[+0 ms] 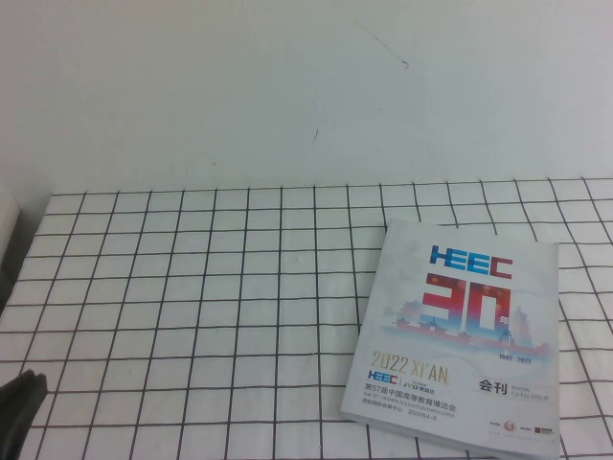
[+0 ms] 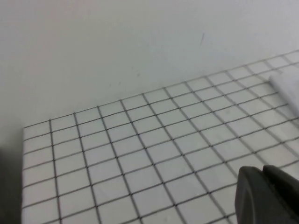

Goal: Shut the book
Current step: 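Close the open booklet and leave it lying on the table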

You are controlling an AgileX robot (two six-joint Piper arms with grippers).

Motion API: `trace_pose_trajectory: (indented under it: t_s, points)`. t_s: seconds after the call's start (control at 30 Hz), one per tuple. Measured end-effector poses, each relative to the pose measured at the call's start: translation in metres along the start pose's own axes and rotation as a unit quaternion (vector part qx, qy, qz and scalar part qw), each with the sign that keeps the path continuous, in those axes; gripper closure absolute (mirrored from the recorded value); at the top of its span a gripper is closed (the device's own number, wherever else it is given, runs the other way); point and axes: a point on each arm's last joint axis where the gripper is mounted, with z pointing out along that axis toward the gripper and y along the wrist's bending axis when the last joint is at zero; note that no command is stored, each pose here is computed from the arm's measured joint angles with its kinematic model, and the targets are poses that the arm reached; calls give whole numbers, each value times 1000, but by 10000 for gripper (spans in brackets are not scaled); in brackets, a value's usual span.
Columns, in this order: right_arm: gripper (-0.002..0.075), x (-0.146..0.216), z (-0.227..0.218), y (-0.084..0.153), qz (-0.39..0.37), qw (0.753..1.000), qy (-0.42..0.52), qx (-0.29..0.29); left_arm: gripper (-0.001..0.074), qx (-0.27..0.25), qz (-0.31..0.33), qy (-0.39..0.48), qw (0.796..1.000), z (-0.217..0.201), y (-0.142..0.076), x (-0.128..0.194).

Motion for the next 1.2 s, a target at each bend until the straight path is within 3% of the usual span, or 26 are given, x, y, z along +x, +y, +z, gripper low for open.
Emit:
trace_pose_trajectory:
  t_s: [0.17,0.33,0.5,0.73,1.2]
  points:
    - [729,0,0,0,0,1000,0,0,739,-39,38,17,998,-5,4,38]
    - [729,0,0,0,0,1000,0,0,739,-66,16,5,998,-12,5,70]
    - [729,0,0,0,0,1000,1,0,739,-80,-2,5,997,-18,5,75]
    - [729,0,0,0,0,1000,1,0,739,-90,-80,38,992,-19,6,82]
    - [729,0,0,0,0,1000,2,0,739,-92,-96,39,990,-19,6,82]
